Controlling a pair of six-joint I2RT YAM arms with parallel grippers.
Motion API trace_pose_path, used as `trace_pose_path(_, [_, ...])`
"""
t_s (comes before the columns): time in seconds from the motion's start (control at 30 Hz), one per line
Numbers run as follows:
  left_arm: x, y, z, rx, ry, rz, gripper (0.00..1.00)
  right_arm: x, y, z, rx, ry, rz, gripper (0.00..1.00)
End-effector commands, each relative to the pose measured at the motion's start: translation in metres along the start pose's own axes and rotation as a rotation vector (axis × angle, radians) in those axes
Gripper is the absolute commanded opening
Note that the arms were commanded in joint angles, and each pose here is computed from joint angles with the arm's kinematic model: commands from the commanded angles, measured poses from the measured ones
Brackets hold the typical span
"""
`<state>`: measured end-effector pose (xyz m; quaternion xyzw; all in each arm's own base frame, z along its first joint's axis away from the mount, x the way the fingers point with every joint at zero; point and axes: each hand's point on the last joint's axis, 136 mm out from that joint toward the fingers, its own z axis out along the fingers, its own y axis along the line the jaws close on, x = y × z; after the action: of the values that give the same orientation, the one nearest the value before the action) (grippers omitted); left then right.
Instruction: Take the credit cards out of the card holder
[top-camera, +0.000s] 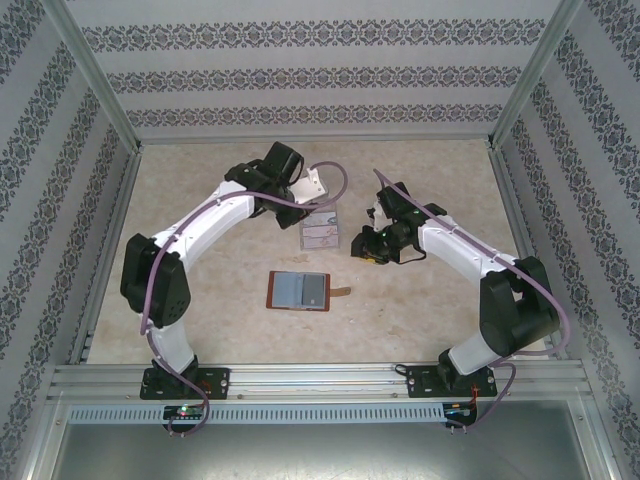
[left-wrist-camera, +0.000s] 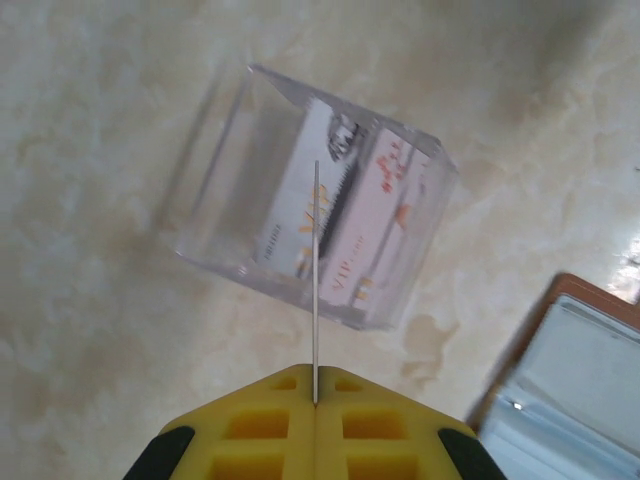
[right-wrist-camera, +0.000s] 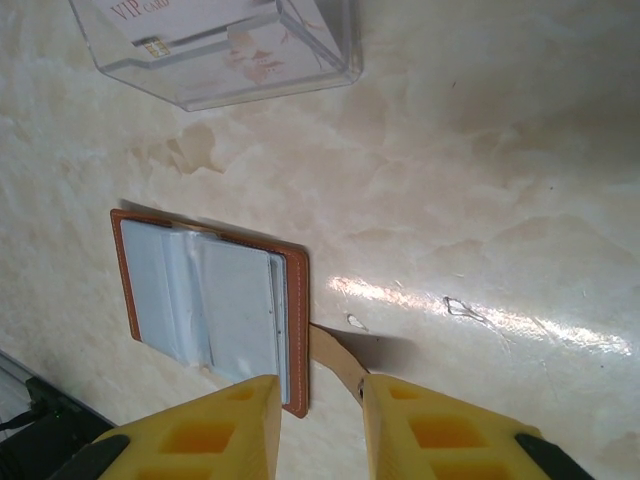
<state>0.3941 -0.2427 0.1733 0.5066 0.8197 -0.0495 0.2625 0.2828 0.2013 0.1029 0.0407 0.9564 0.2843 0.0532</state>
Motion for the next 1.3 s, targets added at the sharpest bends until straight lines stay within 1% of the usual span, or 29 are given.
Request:
trace_pose_path(0.0, [-0.008, 0.018, -0.001, -0.034, 0.009, 0.092, 0.00, -0.005, 0.000, -0.013, 0.008, -0.025, -0.018, 0.30])
trace_pose_path(0.2, [-0.023, 0.033, 0.012, -0.038, 0.020, 0.173, 0.00, -0.010, 0.000, -0.012, 0.001, -0.025, -0.006, 0.30])
trace_pose_path(0.43, [-0.033, 0.040, 0.023, 0.040, 0.004, 0.199, 0.00, -0.016, 0.002, -0.008, -0.003, -0.018, -0.001, 0.30])
trace_pose_path(0.67, [-0.032, 0.028, 0.034, 0.153, 0.025, 0.245, 0.00, -0.016, 0.001, -0.007, 0.002, -0.016, 0.004, 0.30])
trace_pose_path(1.0, [-0.026, 0.030, 0.053, 0.205, 0.090, 0.266, 0.00, -0.015, 0.000, -0.007, 0.003, -0.020, 0.017, 0.30])
trace_pose_path(1.27, [-0.012, 0.025, 0.063, 0.259, 0.145, 0.280, 0.00, -0.016, -0.001, -0.005, 0.005, -0.019, 0.022, 0.30])
